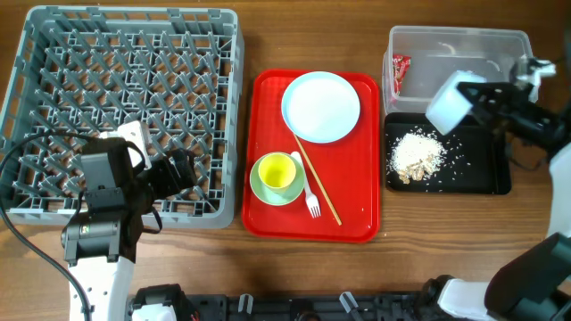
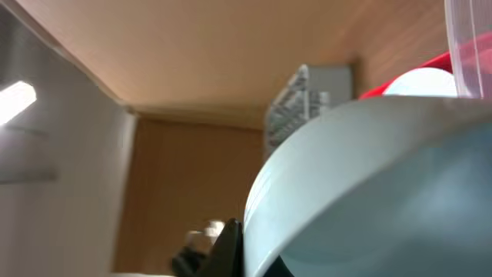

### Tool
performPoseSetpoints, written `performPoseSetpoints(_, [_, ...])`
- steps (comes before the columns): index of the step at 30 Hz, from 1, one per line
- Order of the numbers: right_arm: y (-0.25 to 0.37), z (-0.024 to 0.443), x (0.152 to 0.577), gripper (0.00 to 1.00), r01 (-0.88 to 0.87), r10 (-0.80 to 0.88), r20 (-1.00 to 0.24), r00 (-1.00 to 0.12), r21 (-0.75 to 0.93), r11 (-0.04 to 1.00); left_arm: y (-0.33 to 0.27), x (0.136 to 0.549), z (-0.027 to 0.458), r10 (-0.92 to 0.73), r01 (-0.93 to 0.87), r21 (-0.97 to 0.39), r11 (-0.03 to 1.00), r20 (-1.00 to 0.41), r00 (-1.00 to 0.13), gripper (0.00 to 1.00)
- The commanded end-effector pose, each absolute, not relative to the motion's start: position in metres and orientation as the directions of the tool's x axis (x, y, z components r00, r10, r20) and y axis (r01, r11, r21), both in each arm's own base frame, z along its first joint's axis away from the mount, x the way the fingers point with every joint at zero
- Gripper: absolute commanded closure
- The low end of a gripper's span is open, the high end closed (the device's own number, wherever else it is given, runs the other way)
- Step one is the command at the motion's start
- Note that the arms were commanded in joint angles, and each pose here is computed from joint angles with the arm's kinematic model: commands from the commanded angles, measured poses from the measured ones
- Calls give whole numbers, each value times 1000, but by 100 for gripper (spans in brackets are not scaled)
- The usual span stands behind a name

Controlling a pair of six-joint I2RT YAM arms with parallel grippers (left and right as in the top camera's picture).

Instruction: Sort waste into correct bins and load items into the dishwasher rack

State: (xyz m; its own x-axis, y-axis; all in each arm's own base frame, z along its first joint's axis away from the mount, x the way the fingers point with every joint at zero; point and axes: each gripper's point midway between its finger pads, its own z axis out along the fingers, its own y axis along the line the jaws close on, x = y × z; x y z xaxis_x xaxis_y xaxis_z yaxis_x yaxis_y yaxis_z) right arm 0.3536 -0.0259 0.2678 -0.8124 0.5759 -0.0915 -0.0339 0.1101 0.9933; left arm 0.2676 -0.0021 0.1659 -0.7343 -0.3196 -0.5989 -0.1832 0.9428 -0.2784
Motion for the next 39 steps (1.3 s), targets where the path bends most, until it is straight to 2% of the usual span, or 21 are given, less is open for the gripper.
performPoseSetpoints(1, [-42,277,350,96,-12,594,-23,-804,1000,23,-5,271,173,-321,-171,-292,941,-609,-726,0])
performPoseSetpoints(3, [-46,274,352,96,47,609,37,-792,999,1,-5,271,174,-321,-171,-292,941,-609,-725,0])
performPoseSetpoints(4, [-44,284,349,96,-31,579,-23,-815,1000,-5,-5,271,174,-321,-170,-292,941,-609,-725,0])
performPoseSetpoints(6, [-42,295,351,96,-161,554,-169,-815,985,64,-5,271,174,-321,-171,-292,941,-609,-725,0])
performPoseSetpoints(8, [-43,293,353,96,-75,568,-77,-819,997,26,-5,271,174,-321,-171,-292,941,-609,-725,0])
performPoseSetpoints(11, [-45,299,356,96,-141,555,-153,-817,988,65,-5,271,174,-321,-171,-292,941,-609,-725,0])
performPoseSetpoints(18, [-47,292,363,96,-86,584,-113,-804,994,74,-5,271,174,-320,-171,-292,941,-610,-725,0])
performPoseSetpoints(22, [-55,264,376,96,41,671,-75,-738,987,155,-5,271,174,-320,-171,-292,941,-610,-725,0])
performPoseSetpoints(26, [-40,230,373,96,139,667,-77,-741,954,265,-5,271,174,-320,-171,-292,941,-610,-725,0])
performPoseSetpoints(28, [-27,216,371,95,139,629,-125,-767,925,353,-5,271,174,-321,-171,-292,941,-609,-725,0])
performPoseSetpoints(32, [-7,207,369,96,125,570,-185,-801,879,460,-5,271,174,-320,-171,-292,941,-610,-725,0])
performPoseSetpoints(39, [41,238,378,96,7,382,-400,-833,683,731,-5,271,174,-321,-171,-292,941,-609,-725,0])
